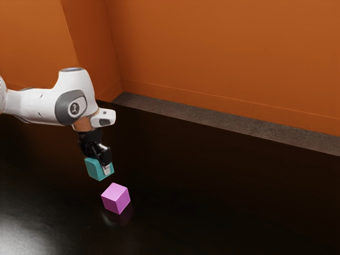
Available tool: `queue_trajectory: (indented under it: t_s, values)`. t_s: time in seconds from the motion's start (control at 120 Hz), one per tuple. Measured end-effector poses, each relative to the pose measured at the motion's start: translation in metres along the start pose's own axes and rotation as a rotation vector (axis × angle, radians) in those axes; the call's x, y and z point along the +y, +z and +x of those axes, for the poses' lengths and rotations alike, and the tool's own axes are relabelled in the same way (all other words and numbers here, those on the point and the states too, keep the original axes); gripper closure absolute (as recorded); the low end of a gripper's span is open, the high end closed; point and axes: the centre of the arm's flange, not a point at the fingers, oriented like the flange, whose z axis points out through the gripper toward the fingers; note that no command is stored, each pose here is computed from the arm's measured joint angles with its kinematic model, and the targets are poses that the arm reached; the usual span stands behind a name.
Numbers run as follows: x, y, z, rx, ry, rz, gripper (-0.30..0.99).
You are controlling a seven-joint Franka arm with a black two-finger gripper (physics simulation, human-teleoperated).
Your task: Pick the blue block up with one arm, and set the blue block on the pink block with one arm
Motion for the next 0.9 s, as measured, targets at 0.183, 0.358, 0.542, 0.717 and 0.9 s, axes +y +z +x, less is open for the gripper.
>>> queue_trajectory:
  t_s: [0.183, 0.358, 0.542, 0.717, 0.9]
  values:
    - [0.024, 0.012, -0.002, 0.002, -0.086, 0.012, 0.30]
    - [0.036, 0.016, 0.004, 0.018, -0.138, 0.037, 0.30]
    - [0.035, 0.024, 0.003, 0.020, -0.148, 0.093, 0.29]
    - [0.046, 0.033, 0.004, 0.036, -0.131, 0.111, 0.29]
    - [0.052, 0.039, 0.005, 0.069, -0.123, 0.117, 0.29]
